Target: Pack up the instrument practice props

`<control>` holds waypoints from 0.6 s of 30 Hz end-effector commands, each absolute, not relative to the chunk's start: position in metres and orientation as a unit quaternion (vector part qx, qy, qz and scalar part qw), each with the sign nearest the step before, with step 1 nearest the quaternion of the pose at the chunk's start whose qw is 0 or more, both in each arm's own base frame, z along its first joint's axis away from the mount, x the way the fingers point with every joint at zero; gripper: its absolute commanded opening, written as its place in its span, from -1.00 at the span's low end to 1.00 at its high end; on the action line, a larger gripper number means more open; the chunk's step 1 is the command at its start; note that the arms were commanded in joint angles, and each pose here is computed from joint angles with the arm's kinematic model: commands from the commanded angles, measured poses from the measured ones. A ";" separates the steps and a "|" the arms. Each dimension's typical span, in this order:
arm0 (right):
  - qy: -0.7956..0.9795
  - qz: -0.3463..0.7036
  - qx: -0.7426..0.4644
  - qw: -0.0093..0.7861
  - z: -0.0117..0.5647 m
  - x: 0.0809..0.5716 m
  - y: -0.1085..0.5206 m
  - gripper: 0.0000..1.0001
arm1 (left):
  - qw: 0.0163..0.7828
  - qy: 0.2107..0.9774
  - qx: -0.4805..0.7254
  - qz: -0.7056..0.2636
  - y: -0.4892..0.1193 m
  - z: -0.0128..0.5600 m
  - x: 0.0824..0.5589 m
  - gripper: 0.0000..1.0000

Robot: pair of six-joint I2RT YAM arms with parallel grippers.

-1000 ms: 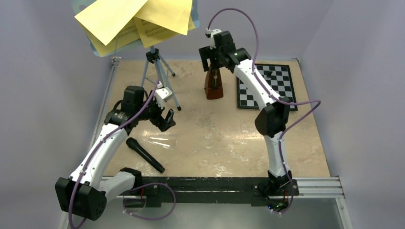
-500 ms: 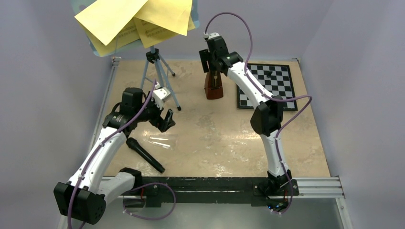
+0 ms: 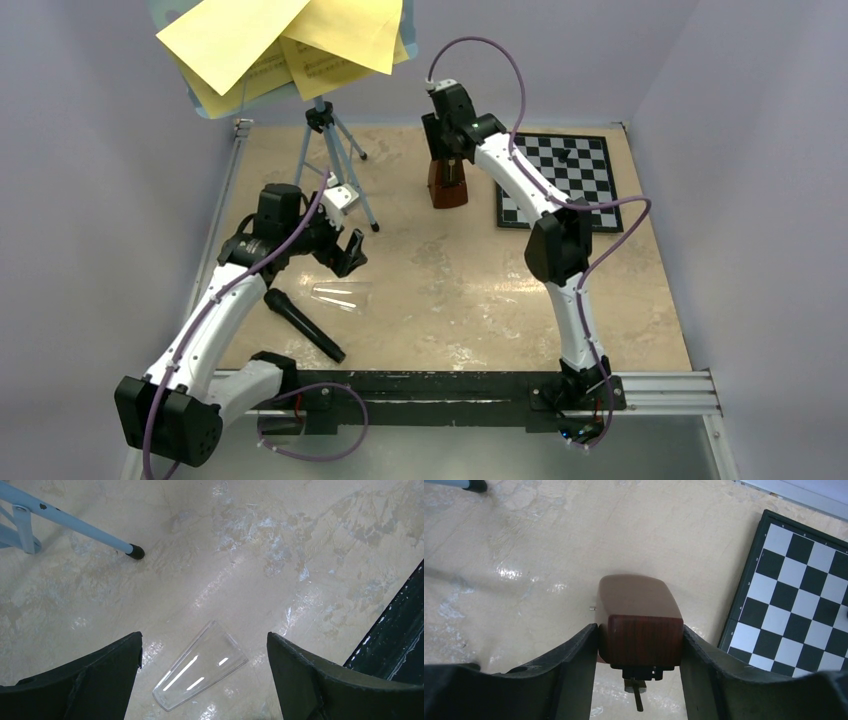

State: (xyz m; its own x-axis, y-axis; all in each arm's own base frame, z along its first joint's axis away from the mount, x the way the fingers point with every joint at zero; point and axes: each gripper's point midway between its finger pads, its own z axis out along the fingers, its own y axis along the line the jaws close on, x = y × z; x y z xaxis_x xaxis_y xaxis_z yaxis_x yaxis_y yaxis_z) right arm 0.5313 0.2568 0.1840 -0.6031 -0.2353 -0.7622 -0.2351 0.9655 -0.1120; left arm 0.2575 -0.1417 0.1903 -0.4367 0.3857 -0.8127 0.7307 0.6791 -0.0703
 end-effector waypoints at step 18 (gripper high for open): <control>0.812 0.151 -0.366 0.429 0.219 0.439 0.282 -1.00 | 0.395 0.804 0.411 -0.171 -0.131 0.173 0.253 0.99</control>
